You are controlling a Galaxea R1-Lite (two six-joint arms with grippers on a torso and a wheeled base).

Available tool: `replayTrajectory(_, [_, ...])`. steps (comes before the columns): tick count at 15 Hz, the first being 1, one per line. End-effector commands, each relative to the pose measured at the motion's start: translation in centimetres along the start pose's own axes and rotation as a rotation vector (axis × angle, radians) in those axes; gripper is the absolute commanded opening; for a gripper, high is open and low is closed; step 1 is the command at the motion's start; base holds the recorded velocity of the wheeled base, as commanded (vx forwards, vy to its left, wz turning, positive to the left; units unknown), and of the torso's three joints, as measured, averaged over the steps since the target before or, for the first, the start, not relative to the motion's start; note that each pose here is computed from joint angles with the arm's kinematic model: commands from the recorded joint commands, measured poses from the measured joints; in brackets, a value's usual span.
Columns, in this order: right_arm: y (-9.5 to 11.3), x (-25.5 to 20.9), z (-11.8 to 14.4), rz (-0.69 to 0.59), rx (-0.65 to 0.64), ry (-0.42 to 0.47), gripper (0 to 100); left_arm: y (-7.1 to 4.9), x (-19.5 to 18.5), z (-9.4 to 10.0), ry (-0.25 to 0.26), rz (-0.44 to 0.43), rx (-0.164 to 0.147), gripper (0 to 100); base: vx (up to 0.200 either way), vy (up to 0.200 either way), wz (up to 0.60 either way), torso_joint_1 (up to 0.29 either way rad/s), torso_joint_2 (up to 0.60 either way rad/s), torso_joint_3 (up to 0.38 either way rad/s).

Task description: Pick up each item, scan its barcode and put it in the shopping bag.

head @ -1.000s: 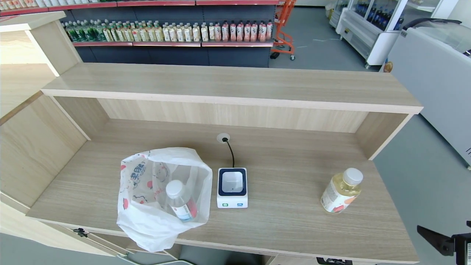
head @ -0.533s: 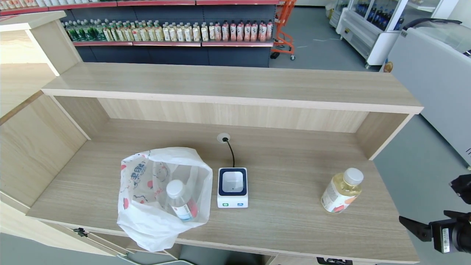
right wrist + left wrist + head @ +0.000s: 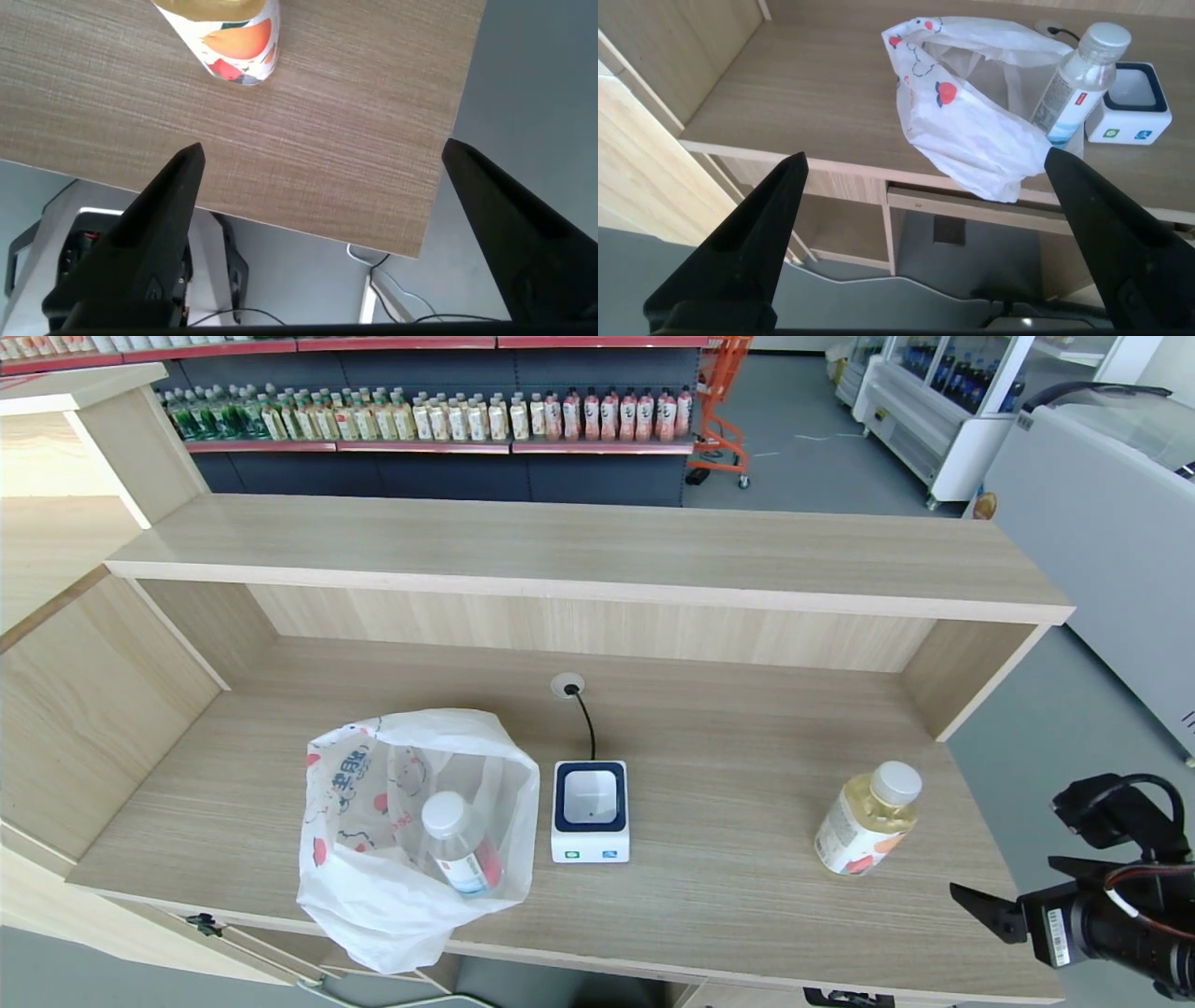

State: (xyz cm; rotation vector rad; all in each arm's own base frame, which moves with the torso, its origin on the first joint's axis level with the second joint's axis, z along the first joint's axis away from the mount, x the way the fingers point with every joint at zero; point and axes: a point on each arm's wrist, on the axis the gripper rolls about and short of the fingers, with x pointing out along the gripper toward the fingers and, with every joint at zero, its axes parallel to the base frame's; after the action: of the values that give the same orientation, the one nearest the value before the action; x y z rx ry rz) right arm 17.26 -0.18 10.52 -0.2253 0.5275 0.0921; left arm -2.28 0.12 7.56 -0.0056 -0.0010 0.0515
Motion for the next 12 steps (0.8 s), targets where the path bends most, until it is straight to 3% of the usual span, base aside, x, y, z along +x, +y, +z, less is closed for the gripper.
replayTrajectory(1, [0.4,1.1,-0.3,0.024,-0.008,0.031,100,0.0,0.0,0.0,-0.001,0.001,-0.001,100,0.000,0.000,0.00,0.000,0.00,0.000])
replayTrajectory(12, [2.1,4.1,0.5,0.079,-0.073,-0.077,100,0.0,0.0,0.0,-0.001,0.001,-0.001,100,0.000,0.000,0.00,0.000,0.00,0.000])
